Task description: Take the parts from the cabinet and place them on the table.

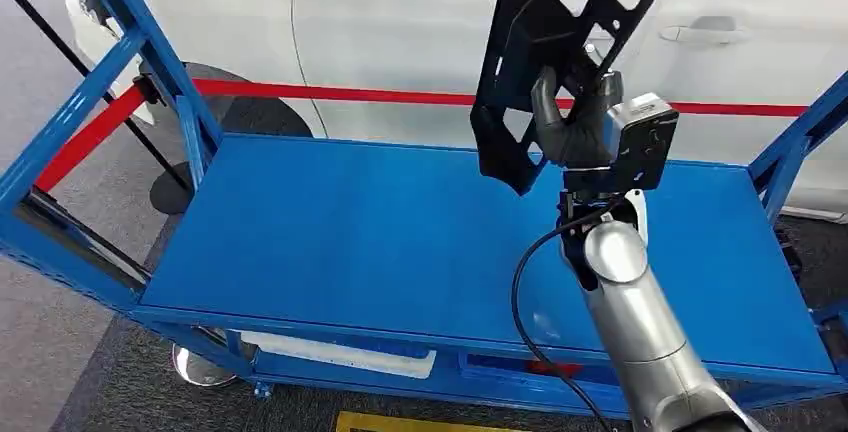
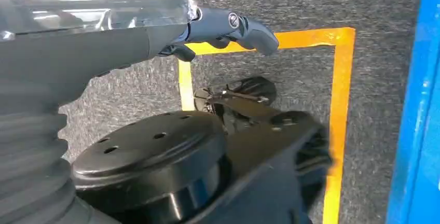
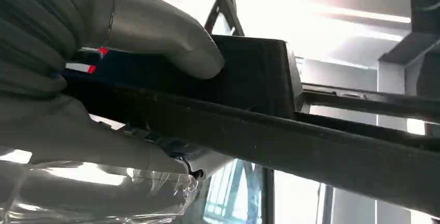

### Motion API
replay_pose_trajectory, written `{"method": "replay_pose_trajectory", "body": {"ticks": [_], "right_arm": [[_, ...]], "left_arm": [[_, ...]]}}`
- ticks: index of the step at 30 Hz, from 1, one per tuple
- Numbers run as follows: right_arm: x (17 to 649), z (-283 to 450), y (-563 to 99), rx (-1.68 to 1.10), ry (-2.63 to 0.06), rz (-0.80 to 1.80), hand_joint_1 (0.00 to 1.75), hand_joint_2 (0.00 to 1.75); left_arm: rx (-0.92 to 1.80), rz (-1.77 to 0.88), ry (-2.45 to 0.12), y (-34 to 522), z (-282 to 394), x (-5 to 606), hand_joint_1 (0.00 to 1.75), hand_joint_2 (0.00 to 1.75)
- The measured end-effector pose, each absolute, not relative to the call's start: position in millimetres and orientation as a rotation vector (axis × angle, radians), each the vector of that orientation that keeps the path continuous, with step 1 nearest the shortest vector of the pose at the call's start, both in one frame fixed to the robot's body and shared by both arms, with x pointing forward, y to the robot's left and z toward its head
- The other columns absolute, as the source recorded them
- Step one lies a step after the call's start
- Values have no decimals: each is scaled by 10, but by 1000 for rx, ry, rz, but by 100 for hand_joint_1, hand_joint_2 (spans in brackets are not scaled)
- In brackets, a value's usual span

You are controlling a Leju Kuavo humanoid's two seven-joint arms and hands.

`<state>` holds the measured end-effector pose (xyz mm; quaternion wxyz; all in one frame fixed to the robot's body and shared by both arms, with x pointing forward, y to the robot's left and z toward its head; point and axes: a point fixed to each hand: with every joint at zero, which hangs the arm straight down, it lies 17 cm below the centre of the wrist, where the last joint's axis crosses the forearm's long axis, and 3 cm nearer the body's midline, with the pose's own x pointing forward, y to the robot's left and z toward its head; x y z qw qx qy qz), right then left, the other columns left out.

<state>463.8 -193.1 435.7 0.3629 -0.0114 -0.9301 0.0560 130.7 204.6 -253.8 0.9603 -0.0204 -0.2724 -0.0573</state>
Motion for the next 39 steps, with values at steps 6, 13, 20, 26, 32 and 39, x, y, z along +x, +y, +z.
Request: {"method": "replay_pose_trajectory", "body": {"ticks": [6,13,20,26,32,39], "right_arm": [[4629,4377,-1890,-19,-2398,146,175,175],[4633,4287,-1887,-20,-2380,147,175,175],[4624,4290,-1879,-26,-2384,154,175,175],[4626,4281,-1869,-33,-2383,163,175,175],[4628,4271,-1869,-40,-2381,167,175,175],[4627,4254,-1888,-56,-2381,169,175,175]], "left_arm": [[-31,-116,-541,2109,-2552,1318,0,175],[-22,-125,-523,2134,-2570,1304,0,175],[-22,-134,-521,2131,-2571,1306,0,175],[-24,-137,-520,2146,-2575,1290,0,175],[-25,-147,-524,2152,-2571,1306,0,175],[-26,-157,-527,2144,-2568,1319,0,175]]}}
